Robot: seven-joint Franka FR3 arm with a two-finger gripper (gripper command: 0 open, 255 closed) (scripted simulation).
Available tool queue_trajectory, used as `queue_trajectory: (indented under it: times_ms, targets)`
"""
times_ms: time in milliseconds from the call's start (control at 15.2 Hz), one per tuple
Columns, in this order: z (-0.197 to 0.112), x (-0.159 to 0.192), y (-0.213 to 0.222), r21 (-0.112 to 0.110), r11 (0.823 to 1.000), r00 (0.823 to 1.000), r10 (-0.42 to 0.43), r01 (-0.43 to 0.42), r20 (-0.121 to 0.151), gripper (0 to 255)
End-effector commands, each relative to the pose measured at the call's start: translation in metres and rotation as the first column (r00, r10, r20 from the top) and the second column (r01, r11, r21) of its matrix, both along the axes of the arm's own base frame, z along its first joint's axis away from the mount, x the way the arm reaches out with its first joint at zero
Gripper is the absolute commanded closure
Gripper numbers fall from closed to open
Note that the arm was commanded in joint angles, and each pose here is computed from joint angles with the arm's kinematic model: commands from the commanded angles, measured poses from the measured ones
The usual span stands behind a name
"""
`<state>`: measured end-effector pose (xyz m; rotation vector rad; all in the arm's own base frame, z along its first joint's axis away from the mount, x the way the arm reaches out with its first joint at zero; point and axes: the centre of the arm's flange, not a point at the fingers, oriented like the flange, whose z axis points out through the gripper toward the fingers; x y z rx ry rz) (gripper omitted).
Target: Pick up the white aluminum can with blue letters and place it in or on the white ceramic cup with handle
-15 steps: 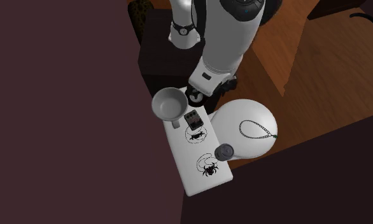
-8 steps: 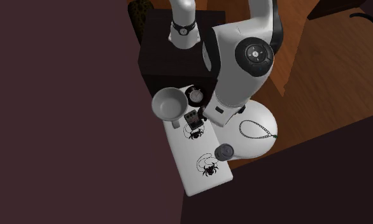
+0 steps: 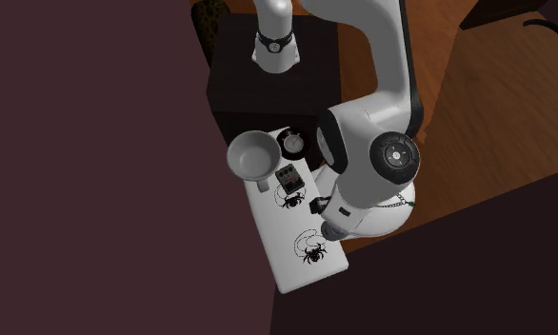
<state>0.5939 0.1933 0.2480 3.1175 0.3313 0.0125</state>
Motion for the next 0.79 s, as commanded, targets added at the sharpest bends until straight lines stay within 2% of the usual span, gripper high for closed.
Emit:
queue_trajectory:
  times_ms: [0,132,594,726]
  targets:
    - [-0.020,0.016,0.009,0.000,1.000,1.000,0.004,-0.004,0.005,0]
    - [-0.031,0.027,0.015,0.000,1.000,1.000,0.007,-0.007,0.009,0]
    - [-0.071,0.028,0.015,0.000,1.000,1.000,0.007,-0.007,0.009,0]
    - [-0.071,0.028,0.015,0.000,1.000,1.000,0.007,-0.007,0.009,0]
